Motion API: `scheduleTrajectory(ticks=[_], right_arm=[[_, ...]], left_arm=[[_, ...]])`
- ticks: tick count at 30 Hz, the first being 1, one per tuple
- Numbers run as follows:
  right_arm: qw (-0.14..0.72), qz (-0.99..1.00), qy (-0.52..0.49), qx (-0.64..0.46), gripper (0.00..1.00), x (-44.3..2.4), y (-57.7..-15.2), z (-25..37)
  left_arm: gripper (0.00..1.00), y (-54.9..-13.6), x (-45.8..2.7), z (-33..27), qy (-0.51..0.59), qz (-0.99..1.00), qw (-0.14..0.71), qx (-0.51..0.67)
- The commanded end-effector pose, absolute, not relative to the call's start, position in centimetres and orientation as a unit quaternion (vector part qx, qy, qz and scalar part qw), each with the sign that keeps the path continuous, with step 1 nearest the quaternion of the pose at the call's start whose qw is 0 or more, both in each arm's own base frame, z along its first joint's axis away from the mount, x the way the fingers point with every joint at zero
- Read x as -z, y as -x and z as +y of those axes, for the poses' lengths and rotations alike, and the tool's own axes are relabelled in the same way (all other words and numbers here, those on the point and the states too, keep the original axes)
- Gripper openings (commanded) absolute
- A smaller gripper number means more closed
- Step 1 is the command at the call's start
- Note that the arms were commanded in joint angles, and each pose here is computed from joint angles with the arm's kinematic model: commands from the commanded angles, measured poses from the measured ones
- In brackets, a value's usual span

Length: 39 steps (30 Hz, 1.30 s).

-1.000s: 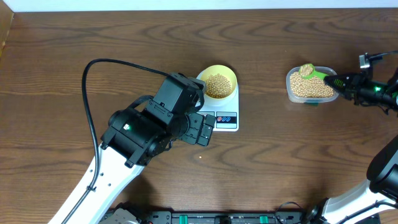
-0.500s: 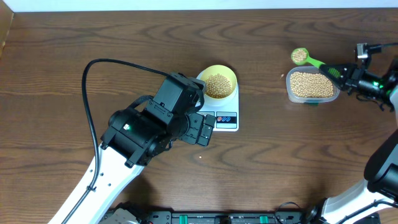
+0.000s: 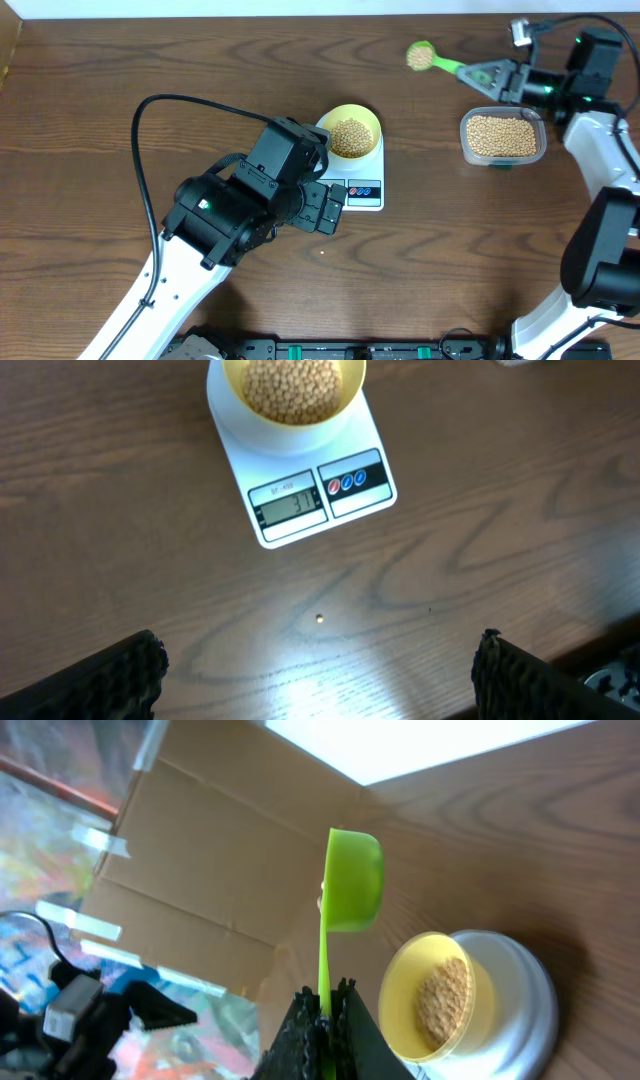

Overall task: Scoop item into bowl and weigh 50g on scale
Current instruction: 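Lift the filled scoop and carry it toward the yellow bowl, then move the filled green scoop over the yellow bowl with right gripper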

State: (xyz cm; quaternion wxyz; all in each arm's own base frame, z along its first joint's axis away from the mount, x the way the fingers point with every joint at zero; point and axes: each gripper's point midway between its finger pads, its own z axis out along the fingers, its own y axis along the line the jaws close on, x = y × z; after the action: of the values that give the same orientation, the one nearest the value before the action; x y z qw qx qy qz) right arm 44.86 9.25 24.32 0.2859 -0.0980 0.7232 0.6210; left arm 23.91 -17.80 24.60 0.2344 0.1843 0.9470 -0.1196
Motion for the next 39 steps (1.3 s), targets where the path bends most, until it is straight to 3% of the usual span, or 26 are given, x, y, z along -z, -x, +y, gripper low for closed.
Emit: scheduleTrajectory(ticks=[1, 19, 39], right_arm=[[0.232, 0.723, 0.059, -0.648, 0.01, -25.0, -45.0, 10.8], [0.168, 0.708, 0.121, -0.675, 0.01, -25.6, -42.4, 17.7], [0.204, 0.713, 0.166, -0.65, 0.01, -24.0, -41.9, 19.4]], left_arm=[[1.0, -24.0, -25.5, -17.7, -0.185, 0.943, 0.248, 0.123], [1.0, -24.0, -25.5, -17.7, -0.185, 0.943, 0.248, 0.123], [1.0, -24.0, -25.5, -17.7, -0.185, 0.943, 0.248, 0.123]])
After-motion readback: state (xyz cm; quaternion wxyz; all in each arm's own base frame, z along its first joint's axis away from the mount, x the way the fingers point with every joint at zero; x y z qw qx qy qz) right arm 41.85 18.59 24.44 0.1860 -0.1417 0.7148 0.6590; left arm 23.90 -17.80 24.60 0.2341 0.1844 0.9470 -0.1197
